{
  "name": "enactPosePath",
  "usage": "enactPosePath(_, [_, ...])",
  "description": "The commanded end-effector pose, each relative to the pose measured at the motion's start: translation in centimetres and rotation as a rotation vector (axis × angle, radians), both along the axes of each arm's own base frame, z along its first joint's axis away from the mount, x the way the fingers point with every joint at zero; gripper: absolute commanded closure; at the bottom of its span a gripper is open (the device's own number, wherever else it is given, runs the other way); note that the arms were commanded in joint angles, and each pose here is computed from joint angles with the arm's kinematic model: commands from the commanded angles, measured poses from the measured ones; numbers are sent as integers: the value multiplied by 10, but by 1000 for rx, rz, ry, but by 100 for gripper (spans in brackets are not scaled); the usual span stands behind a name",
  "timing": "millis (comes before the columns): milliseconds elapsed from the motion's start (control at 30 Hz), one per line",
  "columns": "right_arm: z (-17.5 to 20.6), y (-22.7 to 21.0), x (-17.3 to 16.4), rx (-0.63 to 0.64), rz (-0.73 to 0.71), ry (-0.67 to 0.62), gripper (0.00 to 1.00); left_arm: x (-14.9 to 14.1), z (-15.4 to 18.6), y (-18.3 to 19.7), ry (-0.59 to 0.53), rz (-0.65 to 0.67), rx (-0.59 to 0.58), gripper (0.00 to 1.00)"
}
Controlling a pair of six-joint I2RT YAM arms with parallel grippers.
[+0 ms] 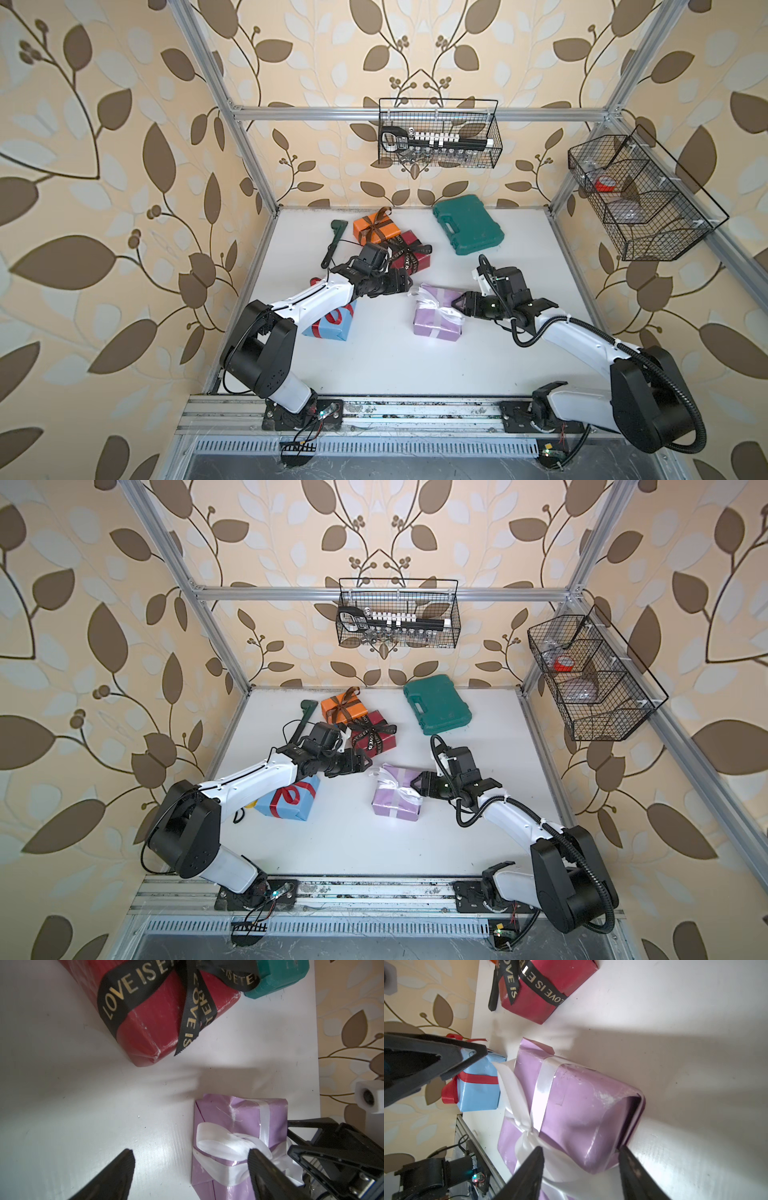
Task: Untie the ribbon bows on the gift boxes
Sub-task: Untie the ribbon from the gift box.
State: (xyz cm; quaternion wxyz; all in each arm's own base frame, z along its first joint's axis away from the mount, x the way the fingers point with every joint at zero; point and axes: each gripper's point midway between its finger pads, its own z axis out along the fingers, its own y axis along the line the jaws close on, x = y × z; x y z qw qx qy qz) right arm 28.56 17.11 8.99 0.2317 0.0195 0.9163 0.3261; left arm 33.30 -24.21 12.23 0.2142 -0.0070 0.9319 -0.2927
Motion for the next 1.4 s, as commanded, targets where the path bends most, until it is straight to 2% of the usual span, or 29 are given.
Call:
enactPosePath(0, [-5,5,-8,27,31,19,52,3,15,-10,-22,-17,-29,13])
enactPosePath(100, [-4,5,-10,33,32,23,68,2,15,-12,-20,-20,-31,13])
enactPosePath(233, [3,6,-14,48,36,21,73,1,16,-16,-19,-28,-35,12])
enactPosePath(333, [5,8,-19,71,39,26,89,0,16,-18,-16,-32,-34,13])
enactPosePath(400, [4,11,-23,91,42,39,95,0,16,-19,-13,-32,-34,13])
enactPosePath(433, [4,12,-25,99,46,47,95,1,15,-19,-10,-31,-34,13])
enactPosePath(567, [3,14,-34,103,67,66,92,0,15,-23,-5,-36,-39,13])
enactPosePath(600, [3,15,-36,100,79,64,87,0,13,-24,1,-38,-40,13])
enactPosePath(733, [-2,13,-43,68,122,59,53,-3,9,-30,18,-53,-42,13])
enactPosePath(867, [-6,13,-44,56,131,59,42,-8,4,-37,31,-71,-42,14])
enactPosePath(1200, [-7,2,-13,-39,52,-5,40,-8,3,-41,40,-83,-30,14])
enactPosePath(1367, [0,7,-3,-13,38,-25,52,-8,2,-42,45,-86,-28,14])
